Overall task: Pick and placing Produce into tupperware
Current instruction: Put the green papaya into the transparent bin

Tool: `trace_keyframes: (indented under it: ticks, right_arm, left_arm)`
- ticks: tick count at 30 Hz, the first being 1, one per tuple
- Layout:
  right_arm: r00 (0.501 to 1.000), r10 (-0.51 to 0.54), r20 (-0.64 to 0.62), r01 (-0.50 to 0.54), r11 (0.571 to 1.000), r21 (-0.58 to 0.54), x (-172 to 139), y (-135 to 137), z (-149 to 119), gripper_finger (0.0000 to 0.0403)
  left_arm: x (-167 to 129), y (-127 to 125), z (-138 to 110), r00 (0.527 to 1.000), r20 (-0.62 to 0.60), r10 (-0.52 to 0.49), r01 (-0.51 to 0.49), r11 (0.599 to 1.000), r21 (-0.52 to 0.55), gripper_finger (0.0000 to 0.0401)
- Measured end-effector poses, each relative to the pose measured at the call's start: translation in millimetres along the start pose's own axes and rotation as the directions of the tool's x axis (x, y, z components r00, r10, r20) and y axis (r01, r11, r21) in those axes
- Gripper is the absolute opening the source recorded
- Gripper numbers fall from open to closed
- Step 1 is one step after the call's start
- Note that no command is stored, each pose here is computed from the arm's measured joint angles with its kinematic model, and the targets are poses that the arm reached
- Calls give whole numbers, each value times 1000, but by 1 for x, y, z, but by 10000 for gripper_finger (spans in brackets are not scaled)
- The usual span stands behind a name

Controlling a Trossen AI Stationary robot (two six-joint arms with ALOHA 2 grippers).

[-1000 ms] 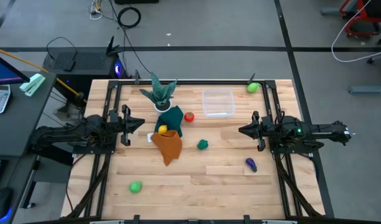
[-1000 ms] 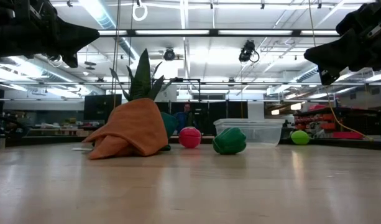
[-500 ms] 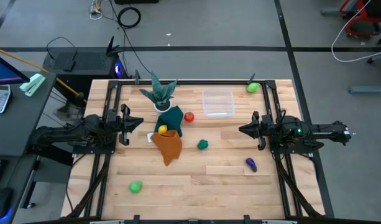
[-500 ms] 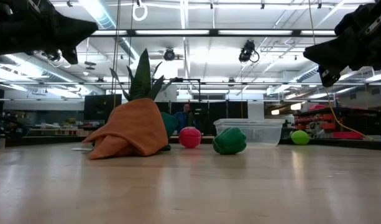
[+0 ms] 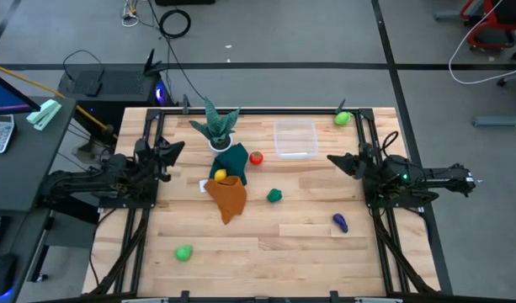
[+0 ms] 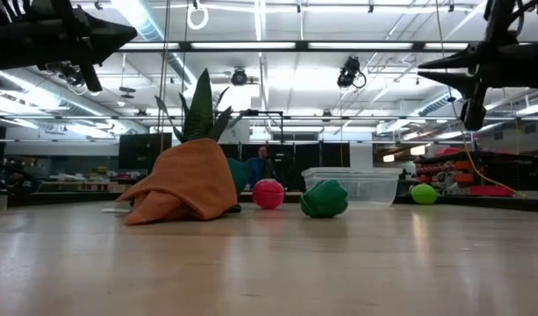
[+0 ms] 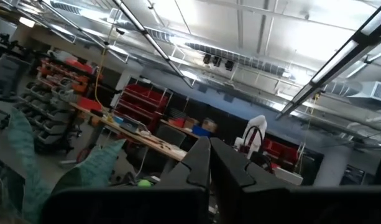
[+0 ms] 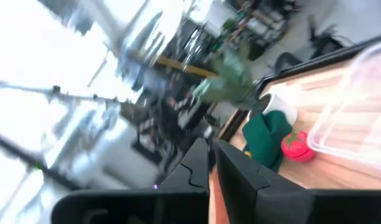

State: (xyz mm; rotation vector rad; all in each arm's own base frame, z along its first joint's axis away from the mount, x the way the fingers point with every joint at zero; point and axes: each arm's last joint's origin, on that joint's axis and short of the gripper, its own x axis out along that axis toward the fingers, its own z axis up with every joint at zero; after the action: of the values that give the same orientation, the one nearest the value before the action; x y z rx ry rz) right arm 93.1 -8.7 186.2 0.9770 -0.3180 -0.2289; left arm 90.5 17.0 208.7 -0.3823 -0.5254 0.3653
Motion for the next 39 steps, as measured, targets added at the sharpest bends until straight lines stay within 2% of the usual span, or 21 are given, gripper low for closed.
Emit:
trace_keyframes:
  ticks: [3, 8, 14, 18, 23, 29, 34, 39]
  right_arm:
    - [999, -23, 34, 22, 999, 41, 0, -1, 1, 0]
    - [994, -35, 107, 28, 997, 66, 0, 1, 5, 0]
    - [991, -13, 133, 4, 998, 64, -1, 5, 8, 0]
    - [988, 15, 154, -16, 1000, 8, -2, 16, 16, 0]
    - [987, 22, 158, -3, 993, -118, -8, 40, 36, 0]
    - [992, -108, 61, 120, 964, -237, -24, 66, 61, 0]
    - [985, -173, 9, 167, 935, -312, -40, 93, 87, 0]
    - [967, -247, -61, 203, 893, -402, -49, 117, 107, 5]
  left_arm:
    - [0, 0, 1, 1000, 9, 7, -7, 1000, -1, 24]
    - [0, 0, 2, 1000, 18, 6, -4, 994, -110, 21]
    - [6, -4, 4, 997, -79, 2, -9, 996, -92, 16]
    - [13, -10, 6, 981, -190, -27, 15, 998, -66, 23]
    - [28, -23, 16, 943, -327, -57, 57, 998, -9, 35]
    - [47, -35, 24, 859, -511, -20, 43, 998, 34, 32]
    - [68, -47, 27, 823, -567, -42, 38, 999, -19, 25]
    - [89, -65, 31, 774, -631, -55, 58, 998, -15, 14]
